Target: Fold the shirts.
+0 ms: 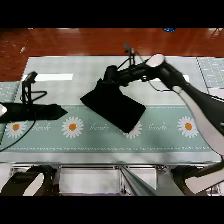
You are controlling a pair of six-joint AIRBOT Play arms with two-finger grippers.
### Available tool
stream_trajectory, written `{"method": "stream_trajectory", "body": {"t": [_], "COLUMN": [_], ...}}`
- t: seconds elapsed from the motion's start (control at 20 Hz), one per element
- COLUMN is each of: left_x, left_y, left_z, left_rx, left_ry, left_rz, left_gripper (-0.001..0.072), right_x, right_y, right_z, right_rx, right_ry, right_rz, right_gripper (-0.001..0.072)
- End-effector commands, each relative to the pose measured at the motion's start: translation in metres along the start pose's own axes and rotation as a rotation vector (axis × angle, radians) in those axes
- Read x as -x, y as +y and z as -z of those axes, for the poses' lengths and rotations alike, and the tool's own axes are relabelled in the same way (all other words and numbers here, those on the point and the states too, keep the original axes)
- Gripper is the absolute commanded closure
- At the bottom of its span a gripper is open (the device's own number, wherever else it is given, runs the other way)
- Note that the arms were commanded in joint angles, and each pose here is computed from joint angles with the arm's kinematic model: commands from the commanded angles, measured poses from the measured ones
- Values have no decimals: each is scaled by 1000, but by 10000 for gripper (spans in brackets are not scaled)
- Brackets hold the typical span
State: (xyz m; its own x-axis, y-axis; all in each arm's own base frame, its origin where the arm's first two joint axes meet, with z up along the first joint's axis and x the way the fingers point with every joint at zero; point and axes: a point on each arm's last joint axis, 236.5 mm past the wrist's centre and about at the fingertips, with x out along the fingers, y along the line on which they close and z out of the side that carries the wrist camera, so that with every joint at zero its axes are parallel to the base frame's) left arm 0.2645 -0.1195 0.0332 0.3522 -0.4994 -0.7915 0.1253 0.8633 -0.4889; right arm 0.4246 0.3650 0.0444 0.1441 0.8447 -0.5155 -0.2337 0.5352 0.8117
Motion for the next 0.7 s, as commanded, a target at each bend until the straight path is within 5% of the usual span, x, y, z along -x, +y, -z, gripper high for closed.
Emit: {"method": "stream_trajectory", "body": {"t": [0.0, 0.35, 0.55, 0.65], "left_x": [-17, 40, 65, 52], "left_y": [12, 27, 10, 4], "left_z": [26, -82, -103, -89], "left_rx": [42, 67, 33, 23], "left_ry": [12, -381, -432, -377], "left_rz": [-4, -56, -36, -17], "left_gripper": [689, 688, 689, 689], "right_x": [-42, 96, 237, 275], "right_y": [-19, -11, -68, -96], "right_z": [-4, 4, 38, 65], "right_rx": [-42, 24, 53, -68], "right_ry": [5, 122, -52, -277], "right_rz": [18, 73, 654, 789], "right_gripper": [327, 304, 304, 303]}}
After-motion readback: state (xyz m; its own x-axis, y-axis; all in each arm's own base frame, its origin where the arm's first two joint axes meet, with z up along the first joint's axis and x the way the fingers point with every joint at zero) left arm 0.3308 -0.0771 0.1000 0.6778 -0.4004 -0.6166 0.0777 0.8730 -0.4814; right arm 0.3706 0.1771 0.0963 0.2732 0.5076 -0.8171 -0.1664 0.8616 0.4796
